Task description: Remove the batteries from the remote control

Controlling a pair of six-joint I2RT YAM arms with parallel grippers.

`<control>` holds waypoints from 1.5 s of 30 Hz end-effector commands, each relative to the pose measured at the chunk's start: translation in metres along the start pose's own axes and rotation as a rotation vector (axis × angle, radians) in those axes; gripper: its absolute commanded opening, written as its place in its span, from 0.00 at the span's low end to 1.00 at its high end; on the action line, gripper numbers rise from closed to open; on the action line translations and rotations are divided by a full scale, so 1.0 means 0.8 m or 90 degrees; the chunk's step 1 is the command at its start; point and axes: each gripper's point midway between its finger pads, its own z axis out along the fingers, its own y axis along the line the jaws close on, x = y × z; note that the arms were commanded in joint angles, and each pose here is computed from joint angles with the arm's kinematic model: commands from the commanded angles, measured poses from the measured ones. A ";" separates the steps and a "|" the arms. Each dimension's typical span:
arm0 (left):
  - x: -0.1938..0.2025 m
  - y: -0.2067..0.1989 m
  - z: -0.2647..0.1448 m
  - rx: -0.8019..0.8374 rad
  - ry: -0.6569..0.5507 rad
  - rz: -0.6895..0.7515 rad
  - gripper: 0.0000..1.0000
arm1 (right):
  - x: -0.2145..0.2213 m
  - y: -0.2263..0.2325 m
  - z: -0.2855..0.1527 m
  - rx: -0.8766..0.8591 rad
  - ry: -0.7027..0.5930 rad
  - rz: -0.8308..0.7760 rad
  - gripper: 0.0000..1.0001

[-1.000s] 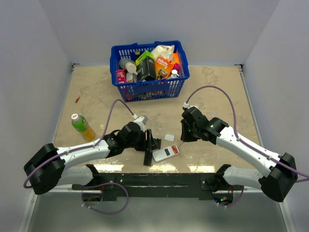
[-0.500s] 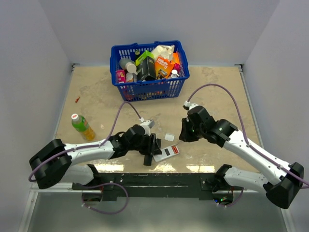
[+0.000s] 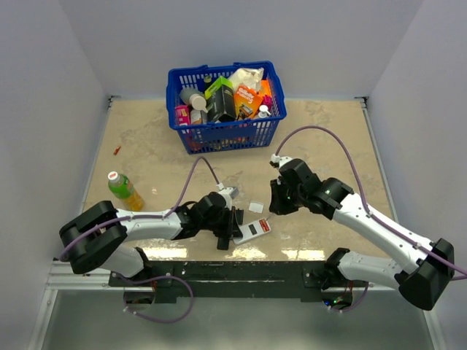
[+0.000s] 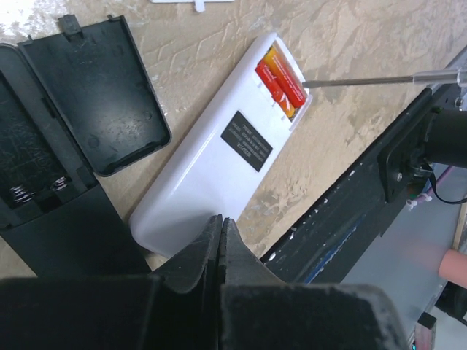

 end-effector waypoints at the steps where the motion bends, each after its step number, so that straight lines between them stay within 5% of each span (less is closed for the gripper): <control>1: -0.010 0.002 0.003 -0.012 -0.027 0.011 0.00 | -0.014 -0.009 0.003 0.030 -0.023 -0.025 0.00; 18: 0.000 0.028 0.005 -0.062 -0.024 -0.003 0.00 | -0.007 -0.009 0.020 0.021 -0.022 -0.028 0.00; 34: -0.048 0.030 -0.001 -0.137 -0.085 0.031 0.00 | 0.049 0.008 0.029 0.030 0.074 -0.069 0.00; 45: -0.045 0.017 -0.006 -0.093 -0.091 0.013 0.00 | 0.058 0.027 0.018 -0.034 0.008 0.014 0.00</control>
